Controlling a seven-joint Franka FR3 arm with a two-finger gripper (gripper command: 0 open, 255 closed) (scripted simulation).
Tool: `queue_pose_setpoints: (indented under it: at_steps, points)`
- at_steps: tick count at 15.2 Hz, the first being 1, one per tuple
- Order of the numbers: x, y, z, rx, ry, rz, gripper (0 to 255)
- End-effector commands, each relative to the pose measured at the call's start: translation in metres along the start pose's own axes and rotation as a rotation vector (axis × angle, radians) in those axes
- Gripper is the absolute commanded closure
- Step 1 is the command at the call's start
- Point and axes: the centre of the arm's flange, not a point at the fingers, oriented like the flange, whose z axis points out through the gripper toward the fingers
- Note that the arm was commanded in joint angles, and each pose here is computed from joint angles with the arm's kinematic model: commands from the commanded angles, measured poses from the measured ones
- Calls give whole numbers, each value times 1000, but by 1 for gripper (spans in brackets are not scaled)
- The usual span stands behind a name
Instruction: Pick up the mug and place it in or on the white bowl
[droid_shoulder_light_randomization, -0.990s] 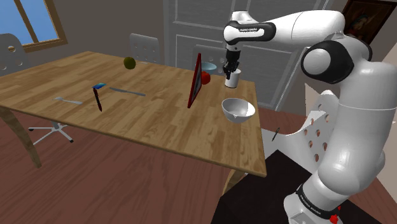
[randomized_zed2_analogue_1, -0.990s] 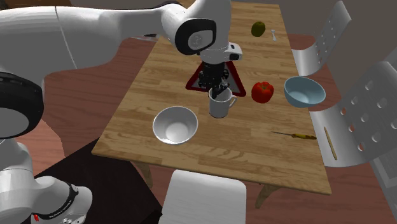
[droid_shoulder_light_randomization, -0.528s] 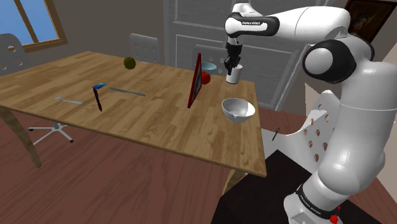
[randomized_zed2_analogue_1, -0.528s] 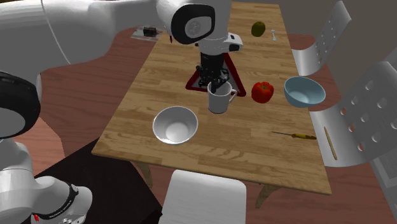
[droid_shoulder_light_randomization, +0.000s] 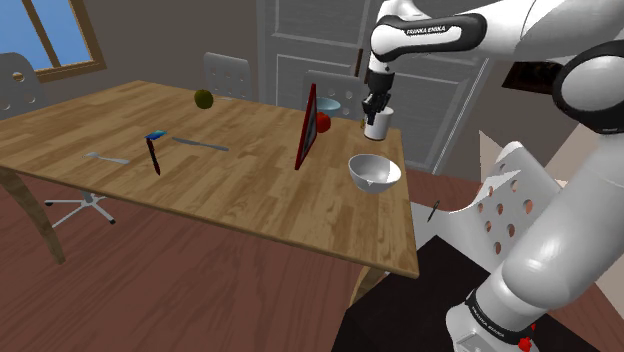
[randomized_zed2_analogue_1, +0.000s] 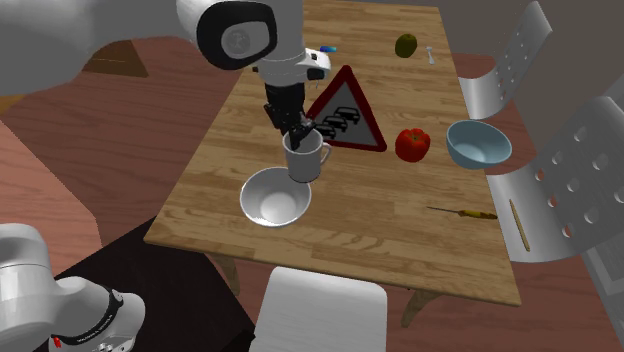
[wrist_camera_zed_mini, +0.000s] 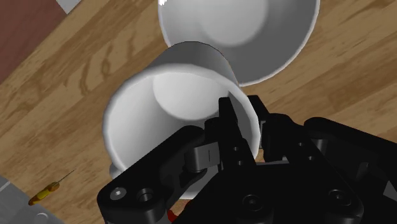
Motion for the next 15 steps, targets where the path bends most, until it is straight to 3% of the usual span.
queue_pose_setpoints:
  at_steps: [1, 4, 15]
  points:
    - [-22, -14, -3, 0, -1, 0, 255]
    - [-56, -37, -10, 0, -1, 0, 255]
    - [-55, -40, 48, 0, -1, 0, 255]
